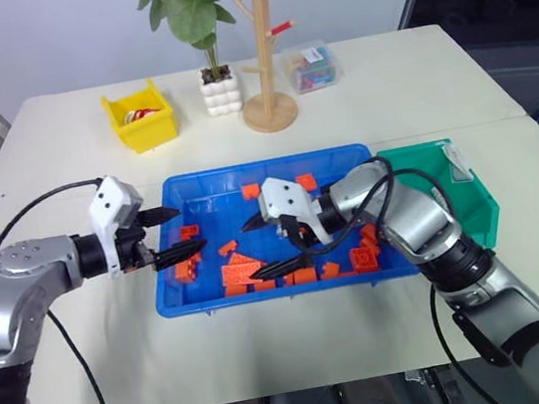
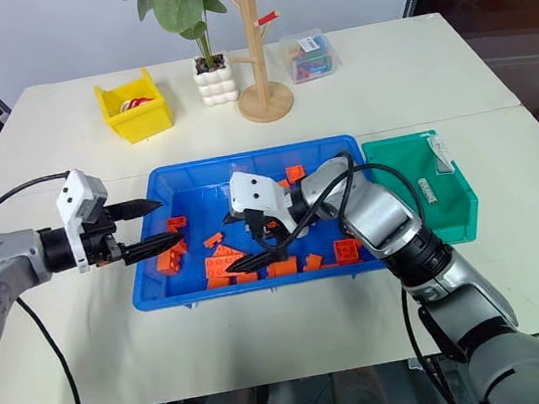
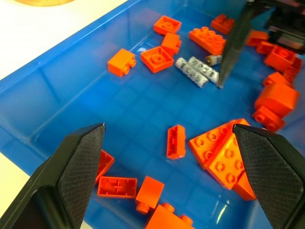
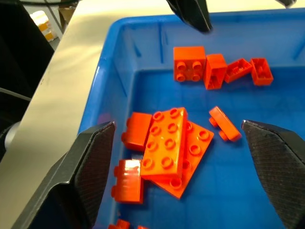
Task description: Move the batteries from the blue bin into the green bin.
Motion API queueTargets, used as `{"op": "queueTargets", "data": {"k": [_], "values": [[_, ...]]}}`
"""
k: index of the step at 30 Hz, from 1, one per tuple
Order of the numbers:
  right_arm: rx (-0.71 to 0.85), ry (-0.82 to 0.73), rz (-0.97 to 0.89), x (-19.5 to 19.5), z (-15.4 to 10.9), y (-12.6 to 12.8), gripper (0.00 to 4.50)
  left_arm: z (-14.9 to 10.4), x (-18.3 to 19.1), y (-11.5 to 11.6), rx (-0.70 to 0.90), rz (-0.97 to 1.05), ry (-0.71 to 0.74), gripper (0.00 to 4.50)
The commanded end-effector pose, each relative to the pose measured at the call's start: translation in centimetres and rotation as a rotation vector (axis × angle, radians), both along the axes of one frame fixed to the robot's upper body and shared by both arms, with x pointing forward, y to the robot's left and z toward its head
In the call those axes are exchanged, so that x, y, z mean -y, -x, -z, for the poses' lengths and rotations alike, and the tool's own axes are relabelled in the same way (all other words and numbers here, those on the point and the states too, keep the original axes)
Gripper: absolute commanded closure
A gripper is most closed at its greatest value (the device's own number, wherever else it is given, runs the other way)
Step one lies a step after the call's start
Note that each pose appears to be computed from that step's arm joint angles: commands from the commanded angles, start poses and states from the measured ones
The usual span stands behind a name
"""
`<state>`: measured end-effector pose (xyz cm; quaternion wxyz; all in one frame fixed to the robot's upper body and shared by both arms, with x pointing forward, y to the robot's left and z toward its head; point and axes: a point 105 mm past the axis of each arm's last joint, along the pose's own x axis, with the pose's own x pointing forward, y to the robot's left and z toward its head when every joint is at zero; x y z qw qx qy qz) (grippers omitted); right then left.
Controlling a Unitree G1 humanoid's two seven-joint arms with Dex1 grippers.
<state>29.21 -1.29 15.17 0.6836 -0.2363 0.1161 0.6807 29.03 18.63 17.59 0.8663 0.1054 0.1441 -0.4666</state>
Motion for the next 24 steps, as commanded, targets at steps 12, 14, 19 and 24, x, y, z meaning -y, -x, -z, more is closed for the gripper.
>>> {"op": "queueTargets", "data": {"k": [12,14,19,24], "values": [[0.107,0.143,0.129,4.1,0.9,-4.9,0.02,-1.5,1.3,0.9,0.033,0.134,-0.045,0.0],[0.101,0.166,0.143,4.6,1.5,-5.1,0.02,-1.6,1.5,1.2,0.027,0.151,-0.052,0.0],[0.079,0.189,0.175,5.1,2.6,-5.7,0.02,-1.9,2.0,1.4,0.038,0.168,-0.052,0.0],[0.07,0.192,0.202,5.0,3.3,-6.3,0.02,-2.0,2.2,1.4,0.049,0.167,-0.048,0.0]]}}
